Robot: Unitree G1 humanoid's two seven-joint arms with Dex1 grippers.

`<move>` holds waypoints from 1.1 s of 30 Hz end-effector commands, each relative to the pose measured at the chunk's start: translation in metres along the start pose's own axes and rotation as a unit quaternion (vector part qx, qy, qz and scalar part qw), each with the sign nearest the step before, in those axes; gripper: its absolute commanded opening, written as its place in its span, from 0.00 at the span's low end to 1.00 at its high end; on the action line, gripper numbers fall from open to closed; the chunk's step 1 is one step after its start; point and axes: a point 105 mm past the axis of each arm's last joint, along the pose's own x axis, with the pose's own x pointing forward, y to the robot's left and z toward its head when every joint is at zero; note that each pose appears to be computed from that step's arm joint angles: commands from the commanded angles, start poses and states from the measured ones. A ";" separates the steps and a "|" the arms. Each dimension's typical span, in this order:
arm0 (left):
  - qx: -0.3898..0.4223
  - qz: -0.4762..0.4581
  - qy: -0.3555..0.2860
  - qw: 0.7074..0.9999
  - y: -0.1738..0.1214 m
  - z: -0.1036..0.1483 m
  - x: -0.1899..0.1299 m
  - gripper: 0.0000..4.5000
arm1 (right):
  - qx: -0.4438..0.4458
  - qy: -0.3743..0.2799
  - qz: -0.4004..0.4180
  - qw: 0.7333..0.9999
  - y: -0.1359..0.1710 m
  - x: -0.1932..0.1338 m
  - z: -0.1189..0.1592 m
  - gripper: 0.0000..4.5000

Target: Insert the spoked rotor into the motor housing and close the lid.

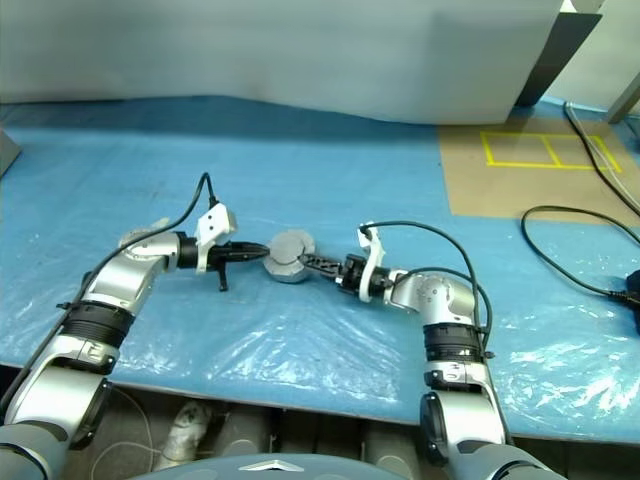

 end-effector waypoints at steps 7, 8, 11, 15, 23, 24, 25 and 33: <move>-0.015 -0.010 0.039 0.999 -0.007 -0.020 0.000 0.00 | -0.009 -0.004 -0.010 1.000 -0.002 0.008 -0.009 0.67; -0.015 -0.010 0.039 0.999 -0.007 -0.020 0.000 0.00 | -0.008 -0.001 -0.009 1.000 -0.002 0.009 -0.012 0.59; -0.015 -0.009 0.040 0.999 -0.006 -0.020 -0.001 0.00 | -0.011 0.012 -0.004 1.000 0.001 0.011 -0.019 0.35; -0.021 -0.012 0.031 0.999 -0.006 -0.016 -0.001 0.00 | -0.005 0.002 -0.004 1.000 0.001 0.012 -0.016 0.25; -0.052 -0.008 -0.044 0.998 0.003 0.017 -0.015 0.00 | 0.014 0.004 -0.011 1.000 -0.002 0.010 -0.019 0.25; -0.063 -0.010 -0.069 0.996 0.005 0.027 -0.020 0.00 | 0.021 0.003 -0.015 1.000 -0.003 0.010 -0.019 0.25; -0.076 -0.011 -0.098 0.992 0.008 0.038 -0.027 0.00 | 0.025 0.001 -0.014 1.000 -0.003 0.009 -0.018 0.25; -0.147 0.027 -0.174 0.973 0.025 0.059 -0.059 0.00 | 0.099 -0.041 0.082 0.991 0.028 -0.003 0.007 0.25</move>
